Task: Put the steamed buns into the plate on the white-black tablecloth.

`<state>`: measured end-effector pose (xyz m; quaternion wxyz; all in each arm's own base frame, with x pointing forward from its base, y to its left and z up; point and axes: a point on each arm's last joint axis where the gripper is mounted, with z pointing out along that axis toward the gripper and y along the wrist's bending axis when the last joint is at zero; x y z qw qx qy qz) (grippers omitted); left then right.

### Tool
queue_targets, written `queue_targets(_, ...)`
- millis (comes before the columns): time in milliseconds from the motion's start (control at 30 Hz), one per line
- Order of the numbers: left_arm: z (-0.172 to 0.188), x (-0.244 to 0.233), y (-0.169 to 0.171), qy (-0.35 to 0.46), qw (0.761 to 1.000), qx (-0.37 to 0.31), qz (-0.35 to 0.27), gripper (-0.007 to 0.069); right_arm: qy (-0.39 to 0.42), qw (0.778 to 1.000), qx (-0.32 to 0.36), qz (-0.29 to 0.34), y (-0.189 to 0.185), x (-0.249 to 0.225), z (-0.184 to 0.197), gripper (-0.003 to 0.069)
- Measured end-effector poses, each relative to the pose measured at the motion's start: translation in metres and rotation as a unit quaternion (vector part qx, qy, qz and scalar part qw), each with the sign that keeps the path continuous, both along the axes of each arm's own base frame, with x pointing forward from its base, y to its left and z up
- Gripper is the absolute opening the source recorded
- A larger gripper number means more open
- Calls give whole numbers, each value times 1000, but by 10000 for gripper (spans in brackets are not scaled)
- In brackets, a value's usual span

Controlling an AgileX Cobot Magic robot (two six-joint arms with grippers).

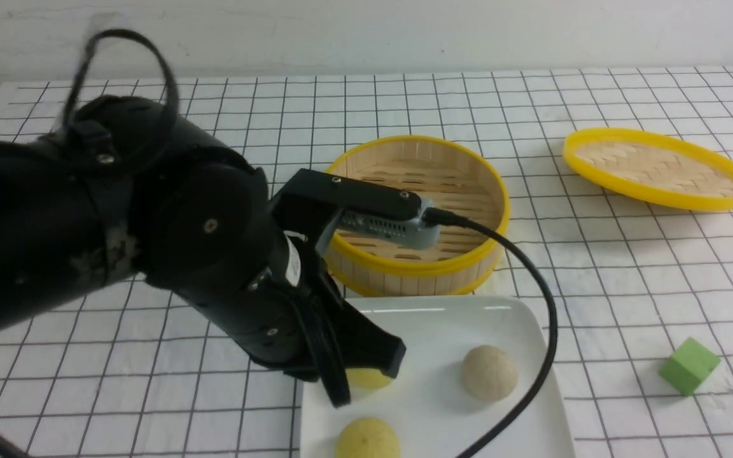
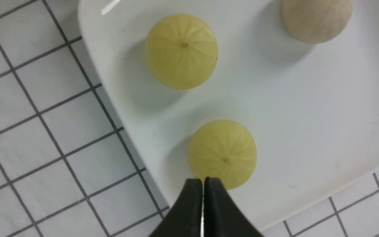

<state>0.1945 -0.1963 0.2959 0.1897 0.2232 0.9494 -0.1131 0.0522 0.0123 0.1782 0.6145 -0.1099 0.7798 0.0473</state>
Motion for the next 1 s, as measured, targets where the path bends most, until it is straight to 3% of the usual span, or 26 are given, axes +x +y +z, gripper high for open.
queue_targets(367, 63, -41, 54, -96, 995, -26, 9, 30, 37, 996, -22, -79, -9, -1, -7, 55)
queue_targets(767, 74, -75, 102, -131, 991, 11, 23, 34, 40, 996, -24, -81, -10, -1, -7, 71)
queue_targets(1000, 89, -95, 127, -176, 984, -8, 36, 35, 33, 996, -11, -84, -10, 0, -6, 80)
